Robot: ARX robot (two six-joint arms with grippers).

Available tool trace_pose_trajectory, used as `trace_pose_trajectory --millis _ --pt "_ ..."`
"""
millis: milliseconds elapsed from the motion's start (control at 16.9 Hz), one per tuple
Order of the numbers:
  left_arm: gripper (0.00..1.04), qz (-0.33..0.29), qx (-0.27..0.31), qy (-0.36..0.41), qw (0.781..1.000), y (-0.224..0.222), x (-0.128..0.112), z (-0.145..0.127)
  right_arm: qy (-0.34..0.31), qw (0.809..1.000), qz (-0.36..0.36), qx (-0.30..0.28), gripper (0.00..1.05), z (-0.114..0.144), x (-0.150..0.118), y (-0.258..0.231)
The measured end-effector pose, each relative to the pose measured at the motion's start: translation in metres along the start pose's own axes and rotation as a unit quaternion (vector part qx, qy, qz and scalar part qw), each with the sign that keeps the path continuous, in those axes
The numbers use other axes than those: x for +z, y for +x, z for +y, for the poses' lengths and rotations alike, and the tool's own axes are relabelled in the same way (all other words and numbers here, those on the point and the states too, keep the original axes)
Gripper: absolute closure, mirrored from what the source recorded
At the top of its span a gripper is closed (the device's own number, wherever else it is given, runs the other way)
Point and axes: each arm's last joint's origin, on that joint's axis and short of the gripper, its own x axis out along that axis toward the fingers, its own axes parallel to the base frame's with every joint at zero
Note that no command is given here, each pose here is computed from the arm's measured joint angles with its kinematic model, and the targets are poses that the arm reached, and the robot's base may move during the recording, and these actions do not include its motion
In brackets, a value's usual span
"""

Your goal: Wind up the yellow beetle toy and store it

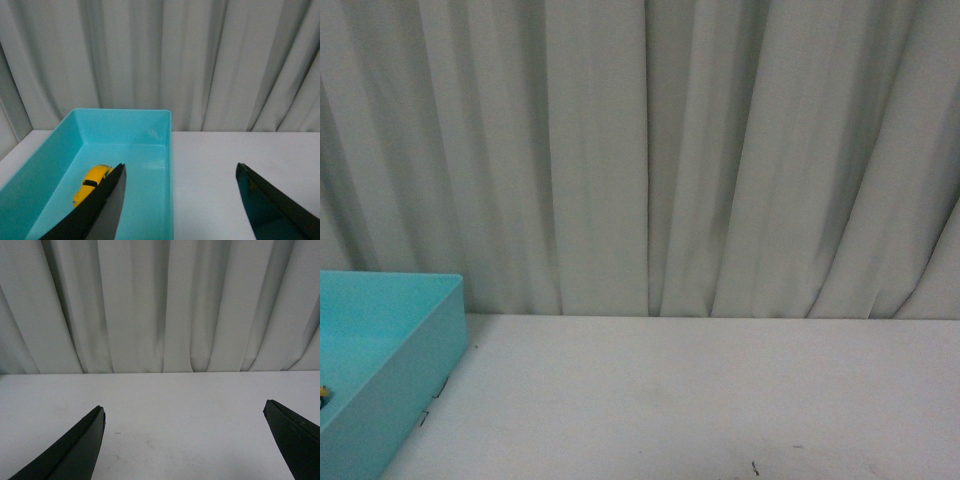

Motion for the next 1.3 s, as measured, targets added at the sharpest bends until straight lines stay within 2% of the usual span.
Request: trace_pose_trajectory --millis 59,119,1305 --pt "0.27 0.0 0.0 0.0 1.0 0.0 0.0001 0.0 0.0 1.0 0.0 0.0 0.07 0.0 0.0 0.0" --pt "0.06 0.0 0.0 0.0 1.0 0.0 0.0001 0.0 0.0 1.0 0.0 0.0 0.07 0.0 0.0001 0.0" --pt "0.07 0.0 0.0 0.0 1.0 0.0 0.0 0.0 0.0 1.0 0.0 0.0 0.07 0.0 0.0001 0.0"
